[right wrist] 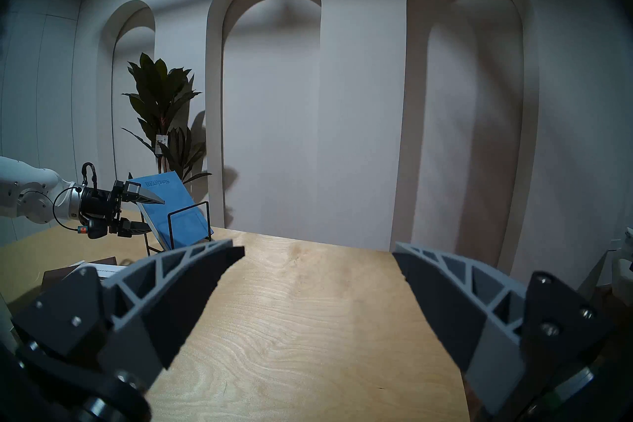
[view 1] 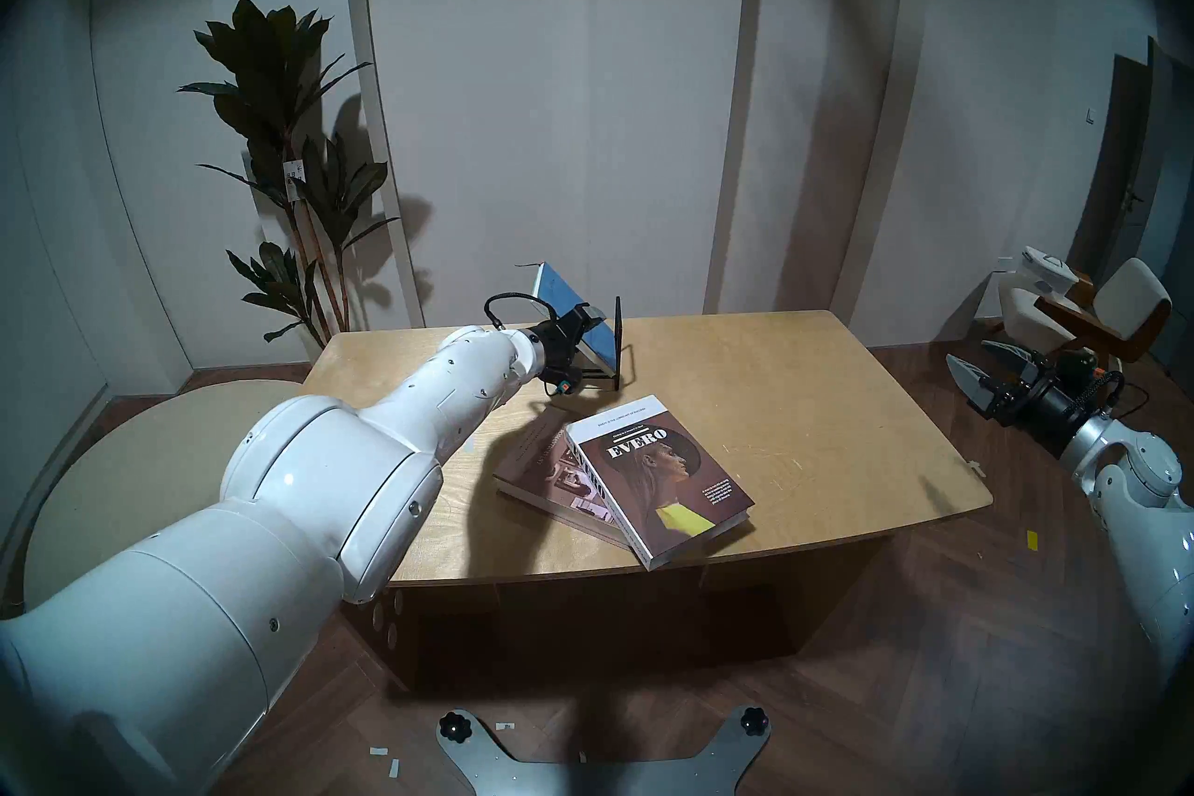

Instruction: Stack the books into one stack

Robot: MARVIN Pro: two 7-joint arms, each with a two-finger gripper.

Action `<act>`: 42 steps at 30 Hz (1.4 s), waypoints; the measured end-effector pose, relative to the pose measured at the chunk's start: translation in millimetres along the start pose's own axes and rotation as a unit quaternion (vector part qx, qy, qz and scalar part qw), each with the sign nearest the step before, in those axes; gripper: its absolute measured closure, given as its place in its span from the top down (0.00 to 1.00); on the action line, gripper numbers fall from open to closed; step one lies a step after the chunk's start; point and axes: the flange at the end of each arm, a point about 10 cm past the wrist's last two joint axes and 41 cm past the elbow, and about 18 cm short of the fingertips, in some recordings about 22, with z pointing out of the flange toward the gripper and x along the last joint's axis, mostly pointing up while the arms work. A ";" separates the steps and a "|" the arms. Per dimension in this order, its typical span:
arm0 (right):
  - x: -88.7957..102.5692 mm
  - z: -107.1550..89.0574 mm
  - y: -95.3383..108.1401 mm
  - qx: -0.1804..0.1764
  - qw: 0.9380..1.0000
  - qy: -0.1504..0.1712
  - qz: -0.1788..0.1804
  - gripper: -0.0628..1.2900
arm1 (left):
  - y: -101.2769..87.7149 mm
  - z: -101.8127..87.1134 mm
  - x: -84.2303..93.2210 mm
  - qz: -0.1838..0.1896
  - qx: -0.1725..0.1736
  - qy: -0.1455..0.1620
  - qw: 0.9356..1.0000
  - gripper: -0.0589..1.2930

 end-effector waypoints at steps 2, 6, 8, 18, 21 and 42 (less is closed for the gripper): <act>0.0 0.0 0.0 0.000 1.000 0.000 0.000 0.97 | -1.2 1.0 -0.4 -0.002 -0.003 -0.004 1.000 0.96; 0.0 0.0 0.0 0.000 1.000 0.000 0.000 0.97 | -5.8 3.5 0.3 -0.002 -0.002 -0.008 1.000 0.96; 0.0 0.0 0.0 0.000 1.000 0.000 0.000 0.97 | -7.7 4.5 1.0 -0.001 0.000 -0.008 1.000 0.96; 0.0 0.0 0.0 0.000 1.000 0.000 0.000 0.97 | -2.8 4.3 6.1 0.000 -0.002 -0.004 1.000 0.96; 0.0 0.0 0.0 0.000 1.000 0.000 0.000 0.97 | -1.2 3.8 7.2 0.004 -0.002 -0.001 1.000 0.67; -0.2 0.1 0.0 0.000 1.000 0.000 0.000 0.97 | -3.6 -7.4 -17.3 0.013 0.046 -0.033 0.998 0.04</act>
